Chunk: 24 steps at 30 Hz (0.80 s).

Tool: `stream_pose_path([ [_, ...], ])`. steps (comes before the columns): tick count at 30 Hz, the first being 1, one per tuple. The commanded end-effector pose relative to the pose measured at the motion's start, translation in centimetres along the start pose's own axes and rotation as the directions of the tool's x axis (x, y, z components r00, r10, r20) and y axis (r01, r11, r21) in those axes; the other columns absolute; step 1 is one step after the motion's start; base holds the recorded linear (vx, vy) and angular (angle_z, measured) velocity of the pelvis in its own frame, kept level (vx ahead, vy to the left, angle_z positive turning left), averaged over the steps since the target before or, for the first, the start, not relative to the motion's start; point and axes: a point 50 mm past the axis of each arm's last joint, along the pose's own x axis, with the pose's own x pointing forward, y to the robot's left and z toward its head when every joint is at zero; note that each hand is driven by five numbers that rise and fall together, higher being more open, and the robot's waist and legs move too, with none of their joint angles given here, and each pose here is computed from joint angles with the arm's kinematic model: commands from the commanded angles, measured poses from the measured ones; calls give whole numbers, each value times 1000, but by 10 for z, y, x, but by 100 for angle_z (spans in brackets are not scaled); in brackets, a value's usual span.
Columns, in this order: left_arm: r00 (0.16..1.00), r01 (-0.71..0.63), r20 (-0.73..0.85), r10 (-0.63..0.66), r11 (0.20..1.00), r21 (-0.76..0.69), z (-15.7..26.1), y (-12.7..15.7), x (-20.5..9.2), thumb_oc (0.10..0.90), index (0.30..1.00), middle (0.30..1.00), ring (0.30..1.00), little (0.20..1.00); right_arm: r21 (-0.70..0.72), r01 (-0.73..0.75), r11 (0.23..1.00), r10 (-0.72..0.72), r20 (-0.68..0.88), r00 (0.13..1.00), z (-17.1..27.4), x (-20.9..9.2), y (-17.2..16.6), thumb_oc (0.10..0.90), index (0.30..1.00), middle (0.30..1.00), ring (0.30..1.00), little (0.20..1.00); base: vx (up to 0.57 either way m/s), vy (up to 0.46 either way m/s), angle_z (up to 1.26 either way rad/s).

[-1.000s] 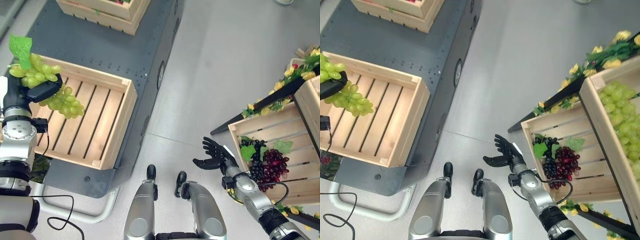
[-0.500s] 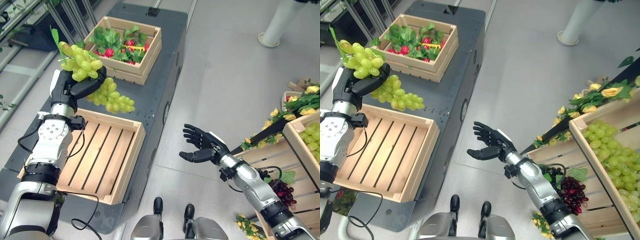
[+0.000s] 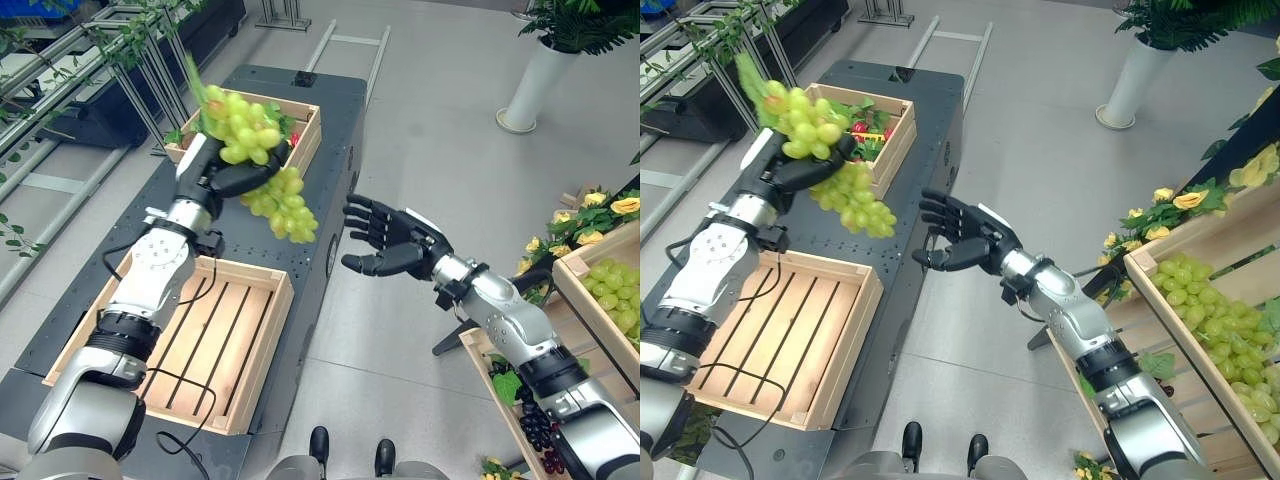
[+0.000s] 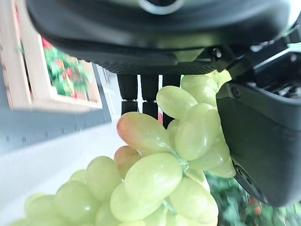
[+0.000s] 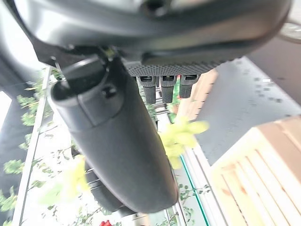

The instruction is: Pick up the fruits from the basket on one side to the basket on the other side

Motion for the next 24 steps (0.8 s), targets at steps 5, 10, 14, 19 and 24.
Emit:
stream_pose_path([
  [5,967,58,251,-43,997,-52,61,-14,38,400,300,300,300,300,66,-2,998,-5,94,996,19,16,4,800,900,900,900,900,0,0,0],
  [10,956,153,263,-131,986,-65,67,-36,44,400,300,300,300,300,75,-18,997,15,46,999,16,26,12,800,900,900,900,900,14,-5,-1],
  [14,946,191,279,-163,979,-75,72,-50,47,400,300,300,300,300,133,-54,990,53,17,998,11,34,22,800,900,900,900,900,8,0,0],
  [19,940,213,294,-176,972,-101,76,-59,49,400,300,300,300,300,184,-106,977,109,-10,994,3,39,34,800,900,900,900,900,0,0,0],
  [24,932,252,293,-214,963,-98,79,-73,50,400,300,300,300,300,227,-139,964,141,11,990,5,47,48,800,900,900,900,900,0,0,0],
])
